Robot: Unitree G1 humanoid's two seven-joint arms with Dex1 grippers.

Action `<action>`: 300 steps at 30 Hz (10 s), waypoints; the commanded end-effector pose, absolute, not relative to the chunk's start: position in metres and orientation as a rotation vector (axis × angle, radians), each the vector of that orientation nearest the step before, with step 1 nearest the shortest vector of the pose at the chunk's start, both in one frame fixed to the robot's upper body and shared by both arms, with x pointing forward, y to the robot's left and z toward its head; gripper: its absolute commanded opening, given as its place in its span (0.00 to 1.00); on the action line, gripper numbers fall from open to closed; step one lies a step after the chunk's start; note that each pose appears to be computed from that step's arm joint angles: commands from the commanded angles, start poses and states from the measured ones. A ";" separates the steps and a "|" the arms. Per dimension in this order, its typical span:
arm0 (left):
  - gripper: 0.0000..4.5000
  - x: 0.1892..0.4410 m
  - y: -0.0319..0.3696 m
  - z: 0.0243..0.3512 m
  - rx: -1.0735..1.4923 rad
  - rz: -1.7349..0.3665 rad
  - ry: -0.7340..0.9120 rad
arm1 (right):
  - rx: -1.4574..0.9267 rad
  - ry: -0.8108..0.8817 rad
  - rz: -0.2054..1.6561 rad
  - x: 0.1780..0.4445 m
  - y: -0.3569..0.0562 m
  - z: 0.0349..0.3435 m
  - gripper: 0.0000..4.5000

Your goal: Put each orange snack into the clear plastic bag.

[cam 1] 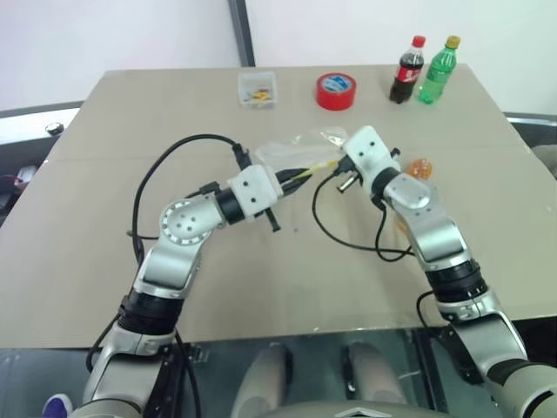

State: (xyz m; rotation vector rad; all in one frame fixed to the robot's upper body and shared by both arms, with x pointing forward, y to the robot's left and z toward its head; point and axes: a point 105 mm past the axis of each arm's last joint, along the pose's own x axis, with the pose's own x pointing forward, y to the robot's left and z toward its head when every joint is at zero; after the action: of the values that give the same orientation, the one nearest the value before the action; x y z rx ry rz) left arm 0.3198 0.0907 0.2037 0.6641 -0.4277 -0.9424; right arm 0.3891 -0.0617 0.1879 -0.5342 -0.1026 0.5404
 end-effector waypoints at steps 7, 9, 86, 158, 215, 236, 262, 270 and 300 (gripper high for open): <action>0.00 0.334 0.113 0.212 0.634 -0.826 -0.431 | -0.476 -0.169 0.543 0.371 -0.077 0.207 0.53; 0.00 0.335 0.116 0.211 0.623 -0.802 -0.437 | -0.402 -0.155 0.533 0.364 -0.091 0.208 0.53; 0.00 0.293 0.136 0.172 0.679 -1.046 -0.368 | -0.953 -0.390 0.831 0.366 -0.004 0.144 0.01; 0.00 0.294 0.129 0.176 0.543 -1.120 -0.338 | -0.603 0.002 0.851 0.339 -0.058 0.171 0.08; 0.00 0.299 0.132 0.164 0.489 -0.971 -0.289 | -0.053 0.134 -0.167 0.433 -0.212 0.142 0.93; 0.00 0.300 0.145 0.168 0.468 -0.914 -0.297 | -0.365 0.013 0.856 0.310 -0.089 0.158 0.20; 0.00 0.279 0.140 0.152 0.528 -1.025 -0.246 | -0.537 -0.218 1.146 0.338 0.021 0.152 0.20; 0.00 0.284 0.147 0.157 0.451 -0.945 -0.251 | -0.723 -0.323 1.035 0.353 -0.007 0.157 0.80; 0.00 0.285 0.165 0.177 0.345 -0.877 -0.259 | -0.750 -0.273 0.839 0.408 -0.029 0.142 0.43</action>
State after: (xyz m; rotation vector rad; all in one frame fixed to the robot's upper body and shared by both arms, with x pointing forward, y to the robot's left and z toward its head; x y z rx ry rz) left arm 0.2906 0.1645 0.1612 0.3170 -0.1979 -0.8823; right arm 0.4064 -0.0304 0.1225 -0.7722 -0.1976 0.8468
